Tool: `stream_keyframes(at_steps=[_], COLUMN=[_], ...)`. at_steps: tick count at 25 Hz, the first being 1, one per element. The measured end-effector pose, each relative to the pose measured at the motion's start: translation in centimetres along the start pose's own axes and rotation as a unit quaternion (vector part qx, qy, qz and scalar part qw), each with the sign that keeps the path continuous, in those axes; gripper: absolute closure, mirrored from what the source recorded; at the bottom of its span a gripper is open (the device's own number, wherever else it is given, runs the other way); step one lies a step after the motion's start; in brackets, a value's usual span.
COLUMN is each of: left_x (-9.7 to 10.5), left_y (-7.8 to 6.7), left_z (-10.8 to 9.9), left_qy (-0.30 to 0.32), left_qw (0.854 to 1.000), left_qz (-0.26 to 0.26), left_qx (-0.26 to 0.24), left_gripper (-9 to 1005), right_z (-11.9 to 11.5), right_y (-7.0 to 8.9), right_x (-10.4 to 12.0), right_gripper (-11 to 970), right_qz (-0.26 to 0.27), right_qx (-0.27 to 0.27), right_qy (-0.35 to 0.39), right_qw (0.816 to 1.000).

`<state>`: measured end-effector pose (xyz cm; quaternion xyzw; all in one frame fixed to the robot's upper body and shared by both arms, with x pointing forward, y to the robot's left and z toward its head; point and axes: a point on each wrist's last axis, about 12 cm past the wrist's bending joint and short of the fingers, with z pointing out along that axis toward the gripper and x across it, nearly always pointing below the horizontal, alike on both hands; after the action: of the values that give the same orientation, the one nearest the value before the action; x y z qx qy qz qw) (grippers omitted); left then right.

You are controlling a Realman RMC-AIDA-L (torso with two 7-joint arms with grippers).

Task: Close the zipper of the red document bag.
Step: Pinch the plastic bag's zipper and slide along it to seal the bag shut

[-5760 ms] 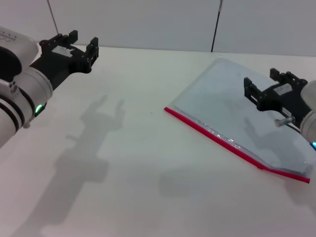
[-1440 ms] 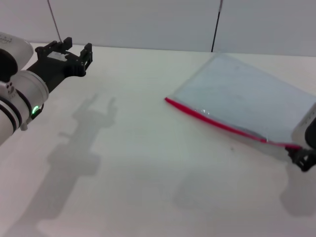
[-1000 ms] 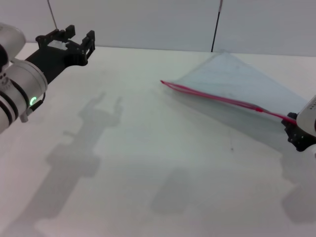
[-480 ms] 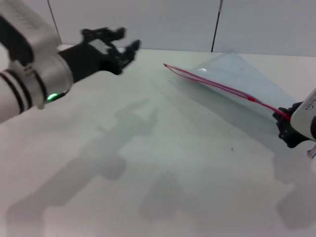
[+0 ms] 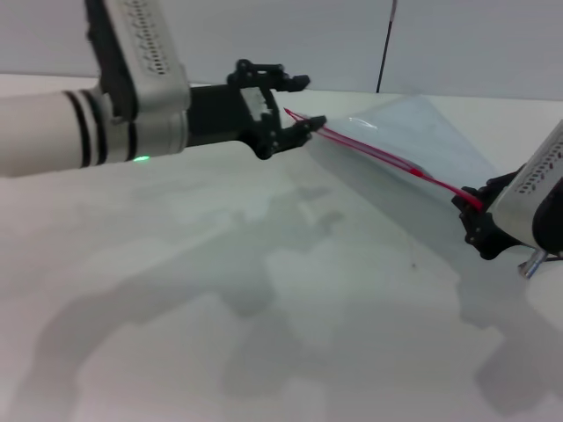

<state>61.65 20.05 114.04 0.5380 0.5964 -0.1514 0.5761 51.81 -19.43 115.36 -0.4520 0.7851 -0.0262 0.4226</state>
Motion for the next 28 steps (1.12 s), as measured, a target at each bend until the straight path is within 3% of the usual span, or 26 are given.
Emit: stream_keyframes(at_steps=[15,21,28], left_x=[-2.6,-2.9,-2.8], left_y=[-2.2,-3.0,-2.7], left_z=[4.6,5.2,5.1], left_qy=[-0.001,-0.004,-0.001], left_qw=[0.991,0.989,0.991], left_qz=[0.097,0.105,0.096], left_qx=[0.088,0.102,0.090], left_gripper=[459,461,464], right_z=[-0.7,-0.7,-1.0], right_y=[0.4,0.4,0.3], right_x=[-2.0,-2.2,-2.5], right_gripper=[912,912,912], right_qz=[-0.010,-0.013,-0.016], right_qx=[-0.010,-0.009,-0.009], right_qy=[-0.034,-0.037,-0.040], right_qw=[0.999,0.999,0.999])
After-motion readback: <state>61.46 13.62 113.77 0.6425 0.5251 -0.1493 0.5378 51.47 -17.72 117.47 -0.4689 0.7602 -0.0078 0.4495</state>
